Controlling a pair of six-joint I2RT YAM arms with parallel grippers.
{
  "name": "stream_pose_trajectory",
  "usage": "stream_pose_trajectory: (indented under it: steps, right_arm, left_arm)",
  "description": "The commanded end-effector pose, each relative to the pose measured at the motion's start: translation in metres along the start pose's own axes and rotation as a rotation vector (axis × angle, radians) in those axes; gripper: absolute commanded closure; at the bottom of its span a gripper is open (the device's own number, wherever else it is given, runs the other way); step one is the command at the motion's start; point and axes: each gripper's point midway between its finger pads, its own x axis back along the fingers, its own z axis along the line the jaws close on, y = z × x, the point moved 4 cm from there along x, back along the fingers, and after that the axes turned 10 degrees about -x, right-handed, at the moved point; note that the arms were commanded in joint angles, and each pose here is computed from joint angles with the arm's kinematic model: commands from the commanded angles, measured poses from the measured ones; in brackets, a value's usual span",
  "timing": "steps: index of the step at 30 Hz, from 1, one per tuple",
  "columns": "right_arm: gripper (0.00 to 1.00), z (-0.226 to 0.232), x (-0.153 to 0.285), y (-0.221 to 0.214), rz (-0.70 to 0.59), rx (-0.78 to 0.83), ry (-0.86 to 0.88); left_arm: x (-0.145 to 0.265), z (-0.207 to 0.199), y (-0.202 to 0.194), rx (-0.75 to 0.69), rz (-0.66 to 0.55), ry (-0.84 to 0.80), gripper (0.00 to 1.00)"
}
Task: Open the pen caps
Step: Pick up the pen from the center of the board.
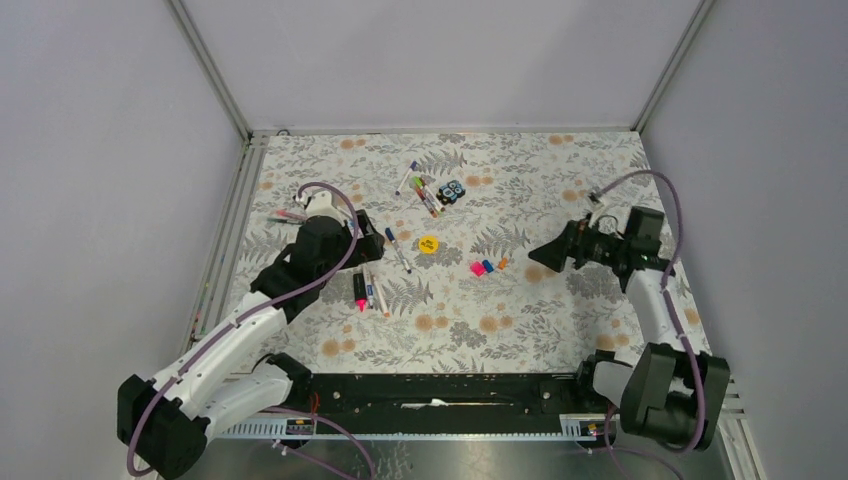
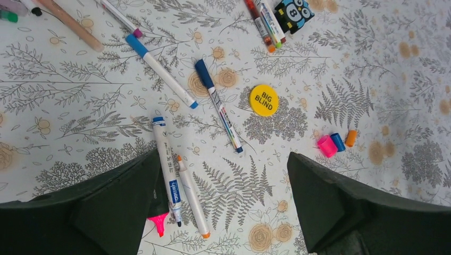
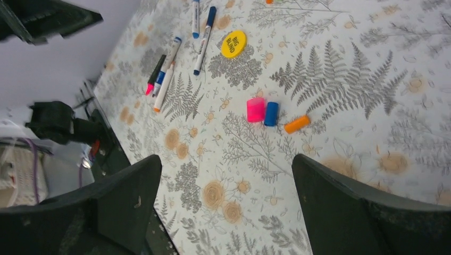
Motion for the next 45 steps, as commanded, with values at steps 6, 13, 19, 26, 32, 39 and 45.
stream_pose_trajectory:
  steps: [6, 13, 19, 26, 32, 39, 45]
  right_arm:
    - [0.00, 0.035, -0.088, -0.020, 0.501, 0.408, -0.108]
    - [0.00, 0.077, -0.182, -0.045, 0.663, 0.571, -0.131]
    - [0.00, 0.107, -0.254, -0.070, 0.694, 0.551, -0.112]
    - [0.01, 0.115, -0.309, -0.084, 0.583, 0.467, -0.267]
    - [0.29, 0.088, -0.327, -0.100, 0.596, 0.424, -0.375]
    - [0.40, 0.070, -0.337, -0.104, 0.583, 0.456, -0.445]
    - [0.45, 0.055, -0.340, -0.106, 0.576, 0.500, -0.506]
  left_arm:
    - [0.011, 0.002, 0.020, -0.015, -0.106, -0.017, 0.01]
    - [0.026, 0.020, 0.014, 0.042, -0.172, 0.045, 0.01]
    - [0.046, 0.043, 0.018, 0.067, -0.239, 0.151, 0.01]
    - [0.062, 0.055, 0.024, 0.073, -0.293, 0.203, 0.01]
    - [0.073, 0.063, 0.027, 0.084, -0.342, 0.230, 0.01]
    - [0.073, 0.064, 0.027, 0.087, -0.347, 0.228, 0.01]
    - [0.074, 0.063, 0.027, 0.089, -0.349, 0.223, 0.01]
